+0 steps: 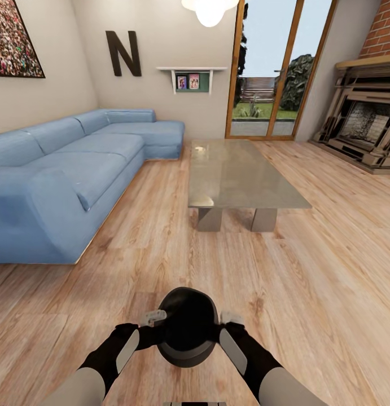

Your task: Place each of the two pumpkins and all three candles from the living room inside a cabinet in the living room (use any cabinet), then make sure every cabinet is closed, and position the cauldron so it is next to a table in the living room.

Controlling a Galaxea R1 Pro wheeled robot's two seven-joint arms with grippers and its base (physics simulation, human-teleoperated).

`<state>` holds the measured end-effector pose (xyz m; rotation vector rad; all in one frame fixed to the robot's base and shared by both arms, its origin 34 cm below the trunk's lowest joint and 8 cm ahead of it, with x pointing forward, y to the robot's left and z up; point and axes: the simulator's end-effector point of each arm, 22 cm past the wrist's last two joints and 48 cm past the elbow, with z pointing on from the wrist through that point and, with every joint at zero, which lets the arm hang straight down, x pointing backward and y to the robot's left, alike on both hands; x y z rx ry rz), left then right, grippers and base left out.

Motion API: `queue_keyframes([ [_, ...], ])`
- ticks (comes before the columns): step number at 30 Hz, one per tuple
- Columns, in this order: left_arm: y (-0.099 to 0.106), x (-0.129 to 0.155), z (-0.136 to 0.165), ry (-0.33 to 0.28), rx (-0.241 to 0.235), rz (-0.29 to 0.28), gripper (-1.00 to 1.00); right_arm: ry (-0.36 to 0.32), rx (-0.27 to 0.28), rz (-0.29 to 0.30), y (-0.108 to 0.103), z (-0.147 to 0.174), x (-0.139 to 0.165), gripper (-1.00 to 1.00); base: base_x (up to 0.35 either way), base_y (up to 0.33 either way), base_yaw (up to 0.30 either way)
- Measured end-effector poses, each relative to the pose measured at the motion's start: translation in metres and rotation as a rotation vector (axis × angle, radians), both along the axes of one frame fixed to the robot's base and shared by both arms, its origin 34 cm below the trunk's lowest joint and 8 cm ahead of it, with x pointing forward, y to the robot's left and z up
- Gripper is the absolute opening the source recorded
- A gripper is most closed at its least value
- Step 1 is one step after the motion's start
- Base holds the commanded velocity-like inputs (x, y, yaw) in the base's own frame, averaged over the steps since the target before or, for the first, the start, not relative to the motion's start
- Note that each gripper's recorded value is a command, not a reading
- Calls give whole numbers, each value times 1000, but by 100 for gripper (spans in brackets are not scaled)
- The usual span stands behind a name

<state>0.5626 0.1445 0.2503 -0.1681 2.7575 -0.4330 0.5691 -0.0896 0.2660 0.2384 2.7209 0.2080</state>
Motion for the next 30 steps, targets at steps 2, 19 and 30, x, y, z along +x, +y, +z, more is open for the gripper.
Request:
queue_keyframes([
  [2,0,0,0,0,0,0,100,-13,-7,-15,-4,-3,0,100,0,0,0],
  [19,0,0,0,1,0,0,100,-16,-37,-44,-16,-17,-10,100,0,0,0],
  [30,0,-6,-10,21,-1,0,100,-4,-41,-37,-16,-26,-13,100,0,0,0],
])
